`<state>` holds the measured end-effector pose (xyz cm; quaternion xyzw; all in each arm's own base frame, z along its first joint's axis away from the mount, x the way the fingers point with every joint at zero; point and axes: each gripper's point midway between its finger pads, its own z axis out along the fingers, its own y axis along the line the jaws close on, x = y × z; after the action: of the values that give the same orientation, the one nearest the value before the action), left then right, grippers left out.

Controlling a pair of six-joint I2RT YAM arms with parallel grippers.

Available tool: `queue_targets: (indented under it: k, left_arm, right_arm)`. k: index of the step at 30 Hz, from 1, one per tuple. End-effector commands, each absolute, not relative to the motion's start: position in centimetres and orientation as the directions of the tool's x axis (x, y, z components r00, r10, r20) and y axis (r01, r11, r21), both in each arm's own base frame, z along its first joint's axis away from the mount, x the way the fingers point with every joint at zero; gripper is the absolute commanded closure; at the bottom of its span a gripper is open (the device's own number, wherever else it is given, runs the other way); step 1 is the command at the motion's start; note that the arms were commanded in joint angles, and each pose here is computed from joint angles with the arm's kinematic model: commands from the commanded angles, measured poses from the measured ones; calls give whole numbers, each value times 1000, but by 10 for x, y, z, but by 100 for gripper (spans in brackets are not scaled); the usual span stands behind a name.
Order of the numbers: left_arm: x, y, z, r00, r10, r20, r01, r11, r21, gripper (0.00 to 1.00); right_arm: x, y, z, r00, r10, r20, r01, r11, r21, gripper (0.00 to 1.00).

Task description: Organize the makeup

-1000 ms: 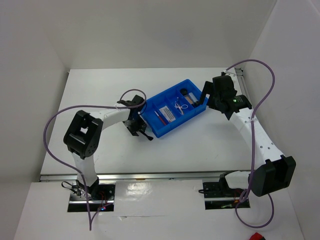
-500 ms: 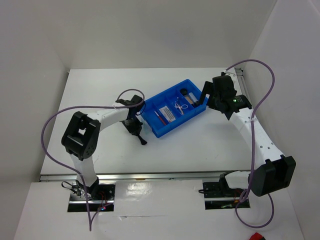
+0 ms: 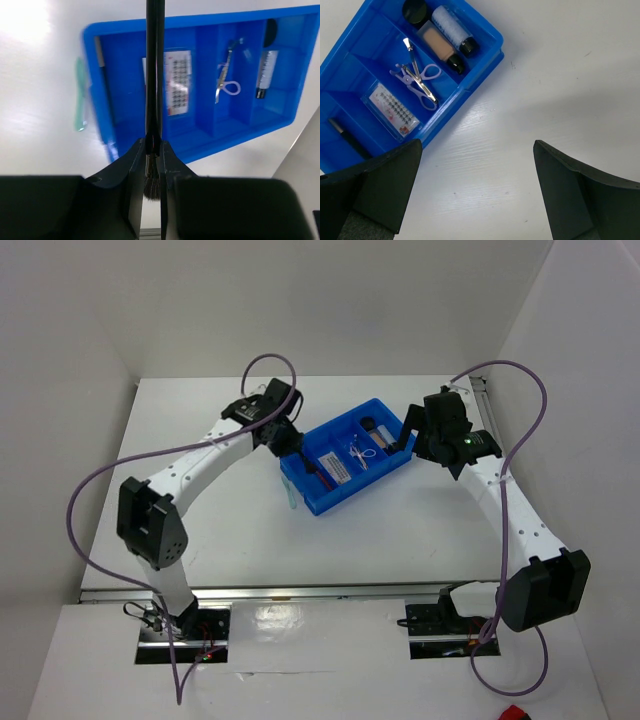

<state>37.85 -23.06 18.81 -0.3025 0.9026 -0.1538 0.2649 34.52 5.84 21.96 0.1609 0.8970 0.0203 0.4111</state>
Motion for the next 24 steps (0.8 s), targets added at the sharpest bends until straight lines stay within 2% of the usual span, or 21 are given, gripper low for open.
queue_targets:
  k: [1,2,9,12,13,15,16,17,21,24]
  left_arm:
    - [393,-254,175,-713,-588,-382,-440,799,-410,100]
    - [399,-255,158,-714,-592,-375,-467,801,-375,100]
    - [406,-267,139,-727,-597,-339,-499,799,-336,98]
    - [402,-265,131,-731,-595,-335,-502,801,-326,81]
    - [400,-263,131,-734,-588,-339,-494,806,-327,67]
    - [403,-267,138,-740,-572,-353,-461,814,-353,58]
    - [401,-265,139,-741,-572,-353,-461,815,-352,44]
    - [402,-268,146,-741,-569,-357,-445,814,-373,39]
    - [403,-268,148,-745,-556,-370,-425,822,-380,28]
    - [402,-274,174,-745,-540,-391,-379,825,-419,28]
  right_arm:
    - [351,56,227,-585,306,-751,272,946,174,0]
    - [351,56,227,-585,306,-751,272,946,174,0]
    - [348,44,232,-569,292,-769,294,945,141,0]
    - [348,44,232,-569,292,-769,294,945,141,0]
    - [348,44,232,-569,292,-769,294,945,141,0]
    - [348,46,232,-572,292,-766,288,946,146,0]
    - [348,46,232,-572,292,-766,288,946,146,0]
    - [348,46,232,-572,292,-766,288,946,146,0]
    - [348,46,232,-572,292,-766,288,946,146,0]
    - [349,46,235,-565,294,-771,286,946,151,0]
